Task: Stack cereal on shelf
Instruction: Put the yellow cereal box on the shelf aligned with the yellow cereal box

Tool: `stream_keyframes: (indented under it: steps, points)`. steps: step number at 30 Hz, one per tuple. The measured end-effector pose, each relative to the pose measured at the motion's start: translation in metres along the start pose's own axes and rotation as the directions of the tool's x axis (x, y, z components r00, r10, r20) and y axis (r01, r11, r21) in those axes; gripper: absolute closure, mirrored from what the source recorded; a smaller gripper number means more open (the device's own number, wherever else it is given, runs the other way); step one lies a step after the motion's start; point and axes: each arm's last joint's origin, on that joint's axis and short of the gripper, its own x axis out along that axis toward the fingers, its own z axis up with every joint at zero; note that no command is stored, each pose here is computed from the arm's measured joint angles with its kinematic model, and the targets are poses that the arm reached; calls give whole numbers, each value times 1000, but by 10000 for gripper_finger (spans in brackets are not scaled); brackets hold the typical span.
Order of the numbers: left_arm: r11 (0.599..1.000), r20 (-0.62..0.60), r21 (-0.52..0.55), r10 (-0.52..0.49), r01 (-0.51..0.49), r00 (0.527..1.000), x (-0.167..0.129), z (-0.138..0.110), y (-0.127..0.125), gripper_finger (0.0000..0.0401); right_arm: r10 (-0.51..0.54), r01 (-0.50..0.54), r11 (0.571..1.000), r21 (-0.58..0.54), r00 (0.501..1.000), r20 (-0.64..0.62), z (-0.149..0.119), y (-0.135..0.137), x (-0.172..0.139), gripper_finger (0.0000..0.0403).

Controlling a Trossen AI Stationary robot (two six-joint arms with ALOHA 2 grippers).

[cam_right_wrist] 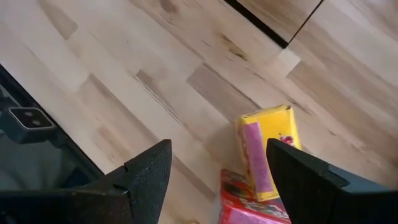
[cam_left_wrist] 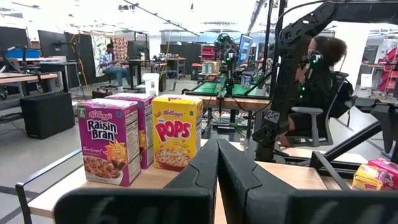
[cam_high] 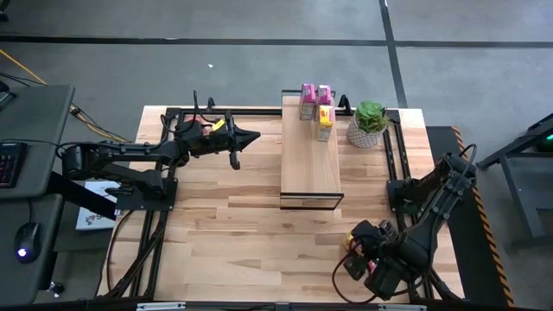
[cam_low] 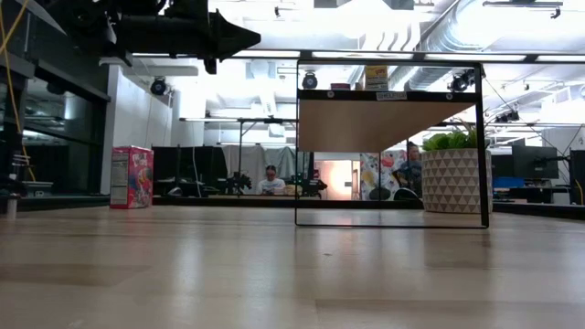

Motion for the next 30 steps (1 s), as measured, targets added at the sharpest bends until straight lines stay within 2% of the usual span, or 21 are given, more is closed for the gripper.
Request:
stream_keyframes:
  steps: [9,16,21,30]
  points:
    - [1000,0,-1,0,0,1000,0,0,0,401,-4,4,1000,-2,1000,-17,3,1,2,149]
    - [1000,-1,-9,0,0,1000,0,0,0,401,-141,139,990,-30,983,-116,7,-10,19,149]
    - [1000,-1,-9,0,0,1000,0,0,0,401,-196,186,980,-70,961,-196,7,-15,34,149]
    - [1000,-3,-25,0,0,1000,0,0,0,401,-174,163,984,-69,964,-201,9,-13,37,149]
